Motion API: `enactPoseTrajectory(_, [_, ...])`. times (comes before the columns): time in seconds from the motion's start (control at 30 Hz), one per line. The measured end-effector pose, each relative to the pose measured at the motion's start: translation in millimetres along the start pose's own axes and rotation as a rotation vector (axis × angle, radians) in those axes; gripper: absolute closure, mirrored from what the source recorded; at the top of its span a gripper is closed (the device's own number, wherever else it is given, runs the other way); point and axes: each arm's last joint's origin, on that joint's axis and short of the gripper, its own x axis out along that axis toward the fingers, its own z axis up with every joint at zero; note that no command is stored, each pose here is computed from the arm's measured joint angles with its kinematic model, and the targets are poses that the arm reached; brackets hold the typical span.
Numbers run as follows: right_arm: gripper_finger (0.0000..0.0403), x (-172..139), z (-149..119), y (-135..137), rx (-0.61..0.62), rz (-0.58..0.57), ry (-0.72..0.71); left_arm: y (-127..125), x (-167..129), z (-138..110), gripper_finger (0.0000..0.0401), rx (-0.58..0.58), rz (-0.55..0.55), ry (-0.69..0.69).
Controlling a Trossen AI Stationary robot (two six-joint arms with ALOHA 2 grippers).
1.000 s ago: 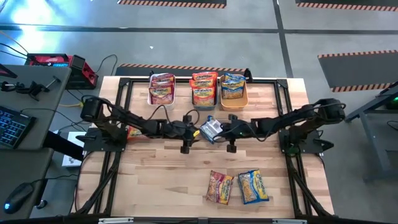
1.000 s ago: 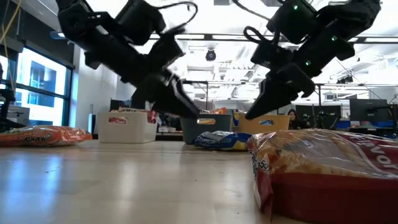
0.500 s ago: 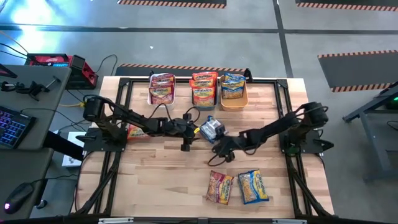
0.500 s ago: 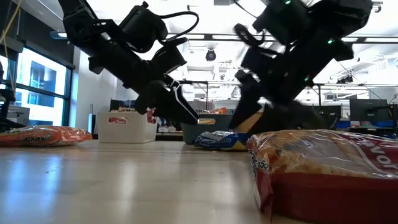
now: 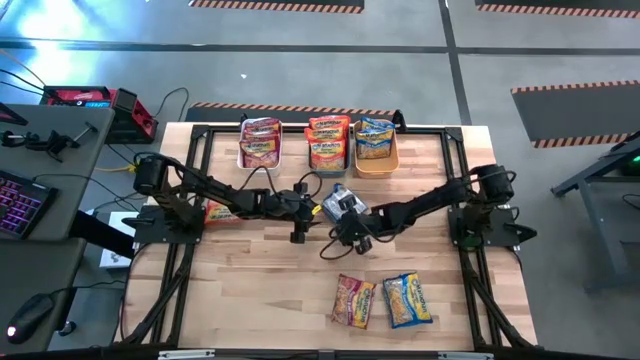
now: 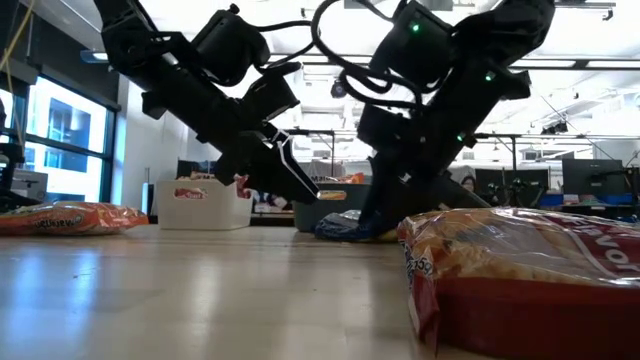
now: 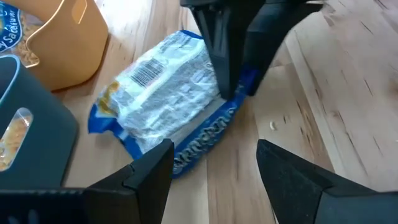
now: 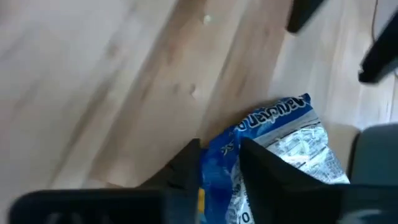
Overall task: Sort Maruchan noodles
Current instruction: Put the blue noodle pack into the yellow bin
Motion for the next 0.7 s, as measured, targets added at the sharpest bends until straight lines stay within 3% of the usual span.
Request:
enactPoseTrajectory(0.13, [0.0391,0.4,-0.8,-0.6,0.006,-0.003,0.004,0.1,0.0,0.3,0.0185,0.017,0.001,-0.003])
enactPoseTrajectory(0.4, [0.0399,-10.6,-0.8,-13.6,0.122,0.033,-0.053,-6.4,-1.4,7.2,0.0185,0.127,0.029,-0.051])
enactPoseTrajectory(0.7, [0.0402,-28.6,2.7,-30.3,0.202,0.07,-0.159,-10.4,11.0,3.1,0.0185,0.178,0.054,-0.011])
